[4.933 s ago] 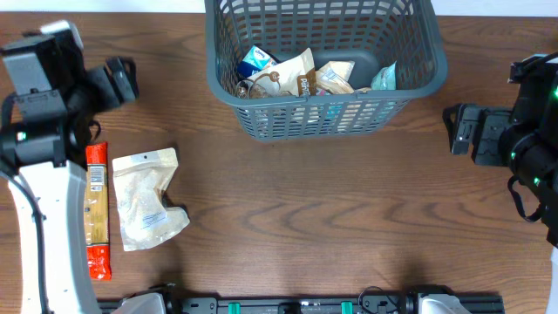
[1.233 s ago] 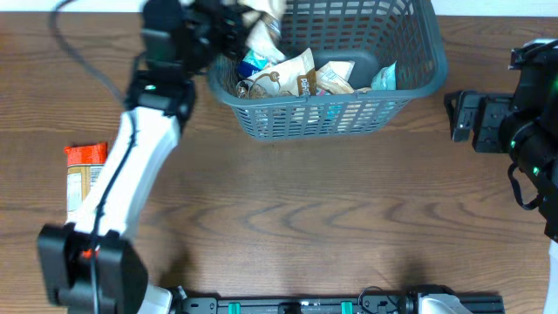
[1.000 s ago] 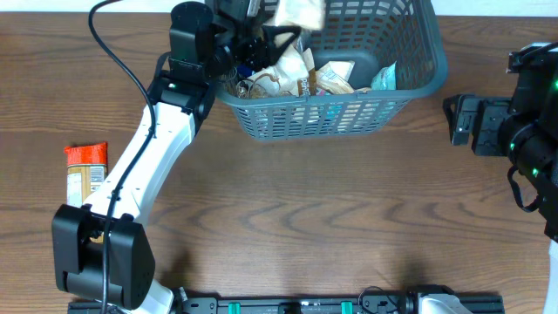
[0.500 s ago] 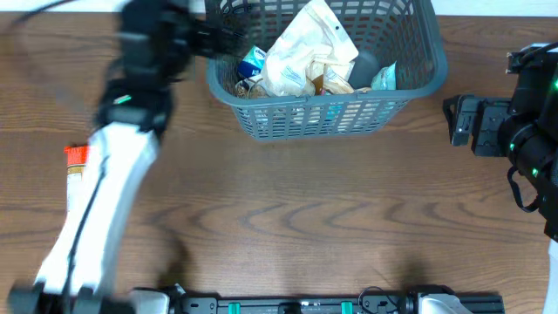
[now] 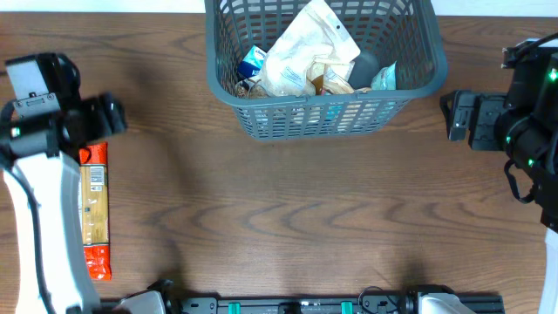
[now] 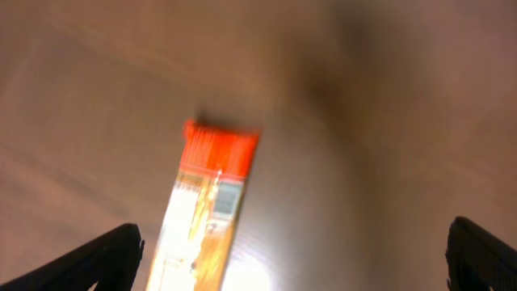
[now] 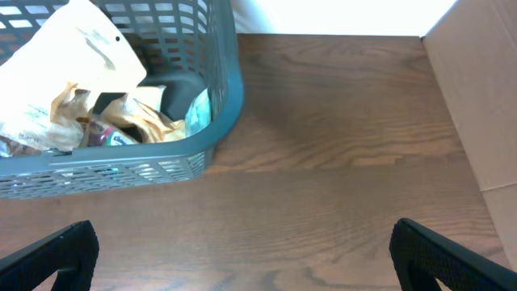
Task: Pack container
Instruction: 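Move the left gripper back to the red snack bar pack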
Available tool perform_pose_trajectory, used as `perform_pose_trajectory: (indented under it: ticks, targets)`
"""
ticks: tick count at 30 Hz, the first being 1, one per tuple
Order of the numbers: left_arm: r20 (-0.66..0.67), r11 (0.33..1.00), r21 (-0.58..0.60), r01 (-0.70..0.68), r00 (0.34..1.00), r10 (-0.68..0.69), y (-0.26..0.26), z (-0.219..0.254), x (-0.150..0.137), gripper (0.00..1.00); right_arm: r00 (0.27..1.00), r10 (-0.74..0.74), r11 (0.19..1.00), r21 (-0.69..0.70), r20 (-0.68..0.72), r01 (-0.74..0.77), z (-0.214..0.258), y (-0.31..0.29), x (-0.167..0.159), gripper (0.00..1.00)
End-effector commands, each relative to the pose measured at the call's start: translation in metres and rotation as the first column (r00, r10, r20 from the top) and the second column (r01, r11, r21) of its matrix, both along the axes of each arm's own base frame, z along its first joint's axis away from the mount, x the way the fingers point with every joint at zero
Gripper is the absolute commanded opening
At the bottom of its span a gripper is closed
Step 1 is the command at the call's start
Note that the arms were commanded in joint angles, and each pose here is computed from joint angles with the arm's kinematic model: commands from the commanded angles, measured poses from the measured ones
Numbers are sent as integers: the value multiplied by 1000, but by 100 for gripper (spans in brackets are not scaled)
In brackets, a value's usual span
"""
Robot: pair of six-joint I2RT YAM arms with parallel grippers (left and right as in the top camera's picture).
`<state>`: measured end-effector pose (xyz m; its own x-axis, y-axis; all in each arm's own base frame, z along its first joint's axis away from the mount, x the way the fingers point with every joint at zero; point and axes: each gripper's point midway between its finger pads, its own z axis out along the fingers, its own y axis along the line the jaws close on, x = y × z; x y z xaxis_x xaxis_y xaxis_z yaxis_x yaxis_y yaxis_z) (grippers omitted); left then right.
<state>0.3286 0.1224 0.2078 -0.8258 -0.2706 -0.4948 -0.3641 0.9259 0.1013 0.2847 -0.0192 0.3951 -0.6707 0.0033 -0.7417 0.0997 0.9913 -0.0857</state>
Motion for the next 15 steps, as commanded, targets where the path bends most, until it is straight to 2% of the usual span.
perform_pose_trajectory:
  ticks: [1,6,15]
  targets:
    - [-163,999,22,34,986,-29,23,-38,-17,95,1000,4,1000,9,-10,-4,-3,2,3,99]
    - [-271,999,-21,-40,962,33,51,-81,-26,96,1000,14,1000,-2,-16,-14,-4,2,4,99]
    - [-391,998,-55,6,920,-27,83,-142,-26,97,999,23,999,-29,-30,-24,-7,1,7,99]
